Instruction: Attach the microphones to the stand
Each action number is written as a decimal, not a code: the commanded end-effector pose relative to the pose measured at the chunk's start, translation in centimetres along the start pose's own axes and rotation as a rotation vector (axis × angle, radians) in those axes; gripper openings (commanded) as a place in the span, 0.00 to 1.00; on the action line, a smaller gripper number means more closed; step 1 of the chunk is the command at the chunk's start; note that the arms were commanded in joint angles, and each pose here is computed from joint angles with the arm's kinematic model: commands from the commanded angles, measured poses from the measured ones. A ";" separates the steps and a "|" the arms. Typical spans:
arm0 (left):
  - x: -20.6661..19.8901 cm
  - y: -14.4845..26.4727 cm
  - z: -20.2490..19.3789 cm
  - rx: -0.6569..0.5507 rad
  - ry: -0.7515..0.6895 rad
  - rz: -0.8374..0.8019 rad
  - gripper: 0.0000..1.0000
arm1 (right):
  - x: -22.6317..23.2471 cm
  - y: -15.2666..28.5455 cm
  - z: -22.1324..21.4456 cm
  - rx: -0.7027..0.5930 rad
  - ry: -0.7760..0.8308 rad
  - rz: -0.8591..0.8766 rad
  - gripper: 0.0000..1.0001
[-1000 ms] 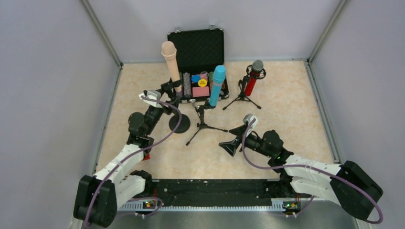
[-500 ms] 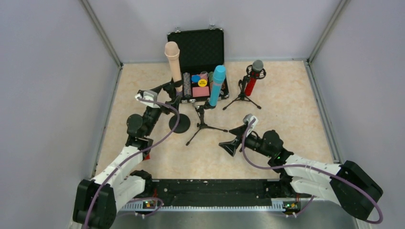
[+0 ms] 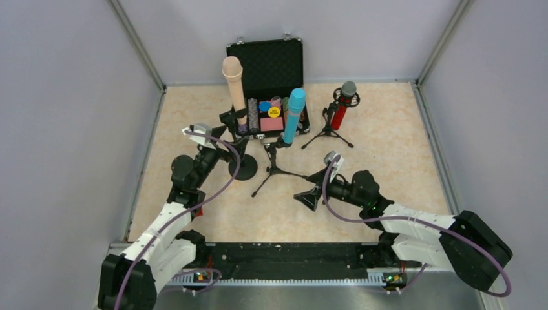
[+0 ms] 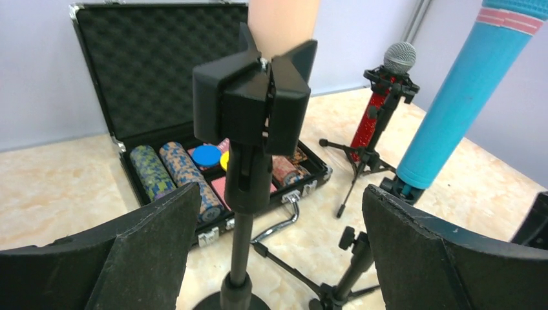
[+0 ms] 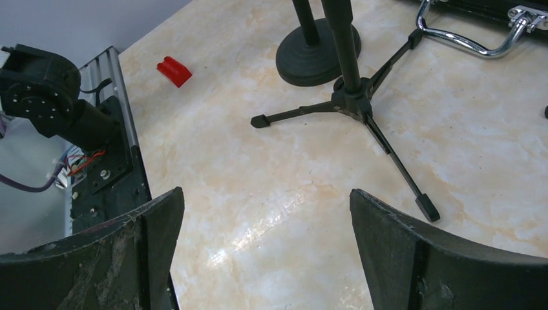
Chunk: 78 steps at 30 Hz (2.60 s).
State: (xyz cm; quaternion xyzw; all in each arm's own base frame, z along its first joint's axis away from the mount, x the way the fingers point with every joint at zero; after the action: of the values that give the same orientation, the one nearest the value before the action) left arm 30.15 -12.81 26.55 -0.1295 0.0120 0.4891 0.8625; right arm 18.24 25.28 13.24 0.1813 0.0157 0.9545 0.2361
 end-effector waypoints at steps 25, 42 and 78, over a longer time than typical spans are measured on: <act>7.0 7.1 -6.1 0.252 0.046 0.525 0.99 | -11.5 6.9 3.7 -0.180 -0.328 -0.385 0.98; 15.4 7.7 -6.8 0.173 0.055 0.756 0.99 | -14.9 10.1 4.2 -0.160 -0.252 -0.609 0.99; 17.1 5.5 -12.0 0.225 -0.196 0.549 0.99 | -20.7 19.7 5.7 -0.520 0.267 -1.185 0.98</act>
State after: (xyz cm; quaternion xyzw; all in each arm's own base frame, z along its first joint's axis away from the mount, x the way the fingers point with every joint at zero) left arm 35.28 1.26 10.08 0.0382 0.0397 0.7080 0.7041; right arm 29.91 -1.41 9.63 0.0455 -0.0096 0.6588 0.7509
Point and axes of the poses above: each gripper's point midway between its finger pads, its own y axis back along the fingers, its own x axis along the line the jaws close on, z = x × y, the point moved 2 cm from there along y, back along the fingers
